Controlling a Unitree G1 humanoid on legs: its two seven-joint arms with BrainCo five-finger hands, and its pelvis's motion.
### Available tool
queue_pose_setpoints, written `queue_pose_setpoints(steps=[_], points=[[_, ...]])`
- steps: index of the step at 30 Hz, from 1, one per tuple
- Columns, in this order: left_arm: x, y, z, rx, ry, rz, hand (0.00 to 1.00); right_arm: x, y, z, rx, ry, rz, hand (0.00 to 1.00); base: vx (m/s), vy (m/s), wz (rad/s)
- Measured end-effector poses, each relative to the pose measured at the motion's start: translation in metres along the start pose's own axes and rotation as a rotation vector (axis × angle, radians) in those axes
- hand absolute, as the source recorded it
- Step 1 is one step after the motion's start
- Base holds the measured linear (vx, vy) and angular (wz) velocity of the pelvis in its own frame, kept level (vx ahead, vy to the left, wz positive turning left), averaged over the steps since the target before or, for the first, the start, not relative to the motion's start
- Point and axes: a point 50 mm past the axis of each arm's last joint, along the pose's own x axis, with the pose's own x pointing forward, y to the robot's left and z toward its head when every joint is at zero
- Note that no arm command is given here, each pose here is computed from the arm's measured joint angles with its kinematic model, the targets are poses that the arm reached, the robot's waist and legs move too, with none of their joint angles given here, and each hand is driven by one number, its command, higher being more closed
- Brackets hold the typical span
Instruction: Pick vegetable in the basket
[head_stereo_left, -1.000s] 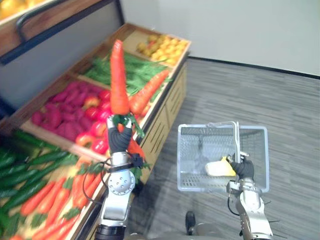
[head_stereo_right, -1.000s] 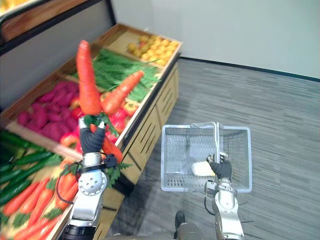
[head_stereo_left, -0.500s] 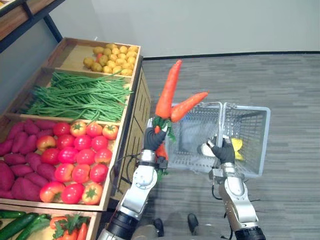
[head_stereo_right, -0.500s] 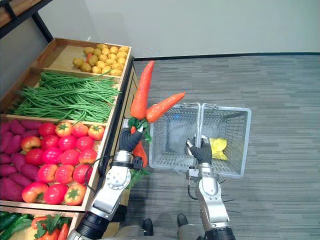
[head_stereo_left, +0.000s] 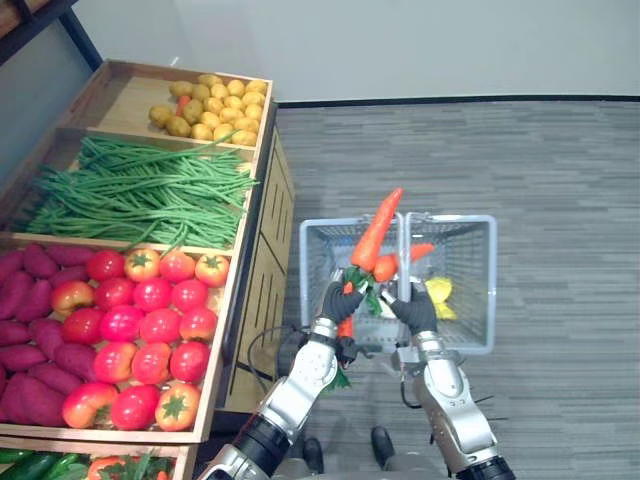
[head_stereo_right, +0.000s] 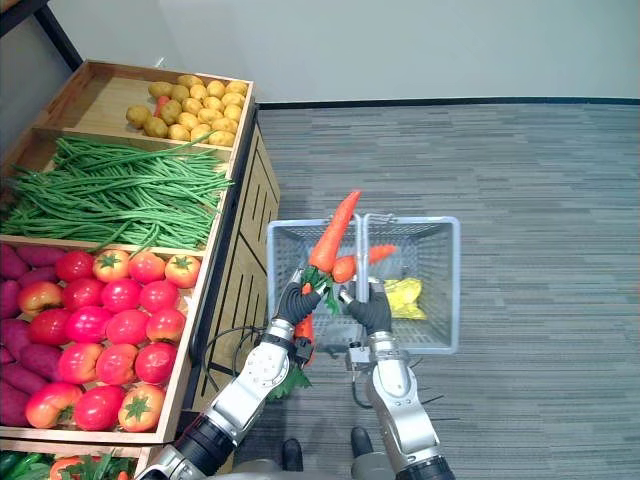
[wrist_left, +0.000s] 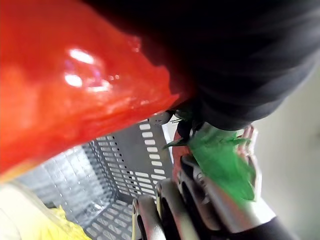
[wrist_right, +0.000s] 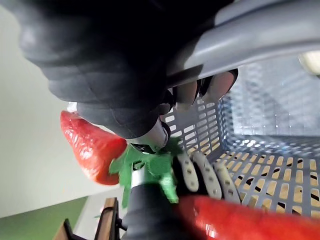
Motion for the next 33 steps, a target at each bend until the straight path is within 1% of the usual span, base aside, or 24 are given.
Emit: queue_pose_setpoints(steps=[3, 6, 10, 11, 13, 15, 18, 20, 24, 30, 33], points=[[0.001, -0.001, -0.01, 0.001, 0.051, -0.001, 1.0, -0.001, 0.007, -0.002, 0.062, 0.019, 0.024, 1.0, -0.02, 0.002, -0.08], [0.001, -0.002, -0.021, 0.02, 0.107, -0.004, 1.0, -0.004, 0.022, -0.002, 0.154, 0.034, 0.087, 1.0, -0.02, 0.0, -0.06], [0.005, -0.002, -0.026, 0.011, 0.138, -0.004, 1.0, -0.007, 0.028, 0.0, 0.184, 0.04, 0.138, 1.0, -0.01, 0.001, -0.07], [0.007, -0.004, -0.027, 0.031, 0.145, -0.022, 0.0, -0.007, 0.03, 0.0, 0.193, 0.042, 0.149, 1.0, -0.01, -0.001, -0.11], [0.01, -0.005, -0.029, 0.05, 0.157, -0.036, 0.0, -0.009, 0.035, 0.002, 0.21, 0.04, 0.185, 1.0, -0.02, -0.003, -0.08], [0.011, -0.005, -0.032, 0.064, 0.173, -0.042, 0.0, -0.012, 0.046, 0.005, 0.241, 0.039, 0.259, 1.0, -0.02, -0.009, -0.07], [0.011, -0.005, -0.034, 0.073, 0.183, -0.044, 0.0, -0.013, 0.056, 0.006, 0.243, 0.037, 0.329, 1.0, -0.01, -0.01, -0.06], [0.011, -0.007, -0.035, 0.086, 0.18, -0.052, 0.0, -0.014, 0.056, 0.006, 0.226, 0.036, 0.342, 1.0, -0.02, -0.005, -0.1], [0.011, -0.006, -0.035, 0.113, 0.172, -0.071, 0.0, -0.014, 0.053, 0.005, 0.202, 0.032, 0.331, 1.0, -0.02, -0.003, -0.04], [0.011, -0.008, -0.035, 0.154, 0.158, -0.114, 0.0, -0.016, 0.034, 0.002, 0.085, 0.016, 0.259, 1.0, 0.0, 0.0, 0.01], [0.006, -0.008, -0.034, 0.145, 0.153, -0.116, 0.0, -0.017, 0.024, 0.001, 0.032, 0.014, 0.213, 1.0, 0.01, 0.0, 0.06]])
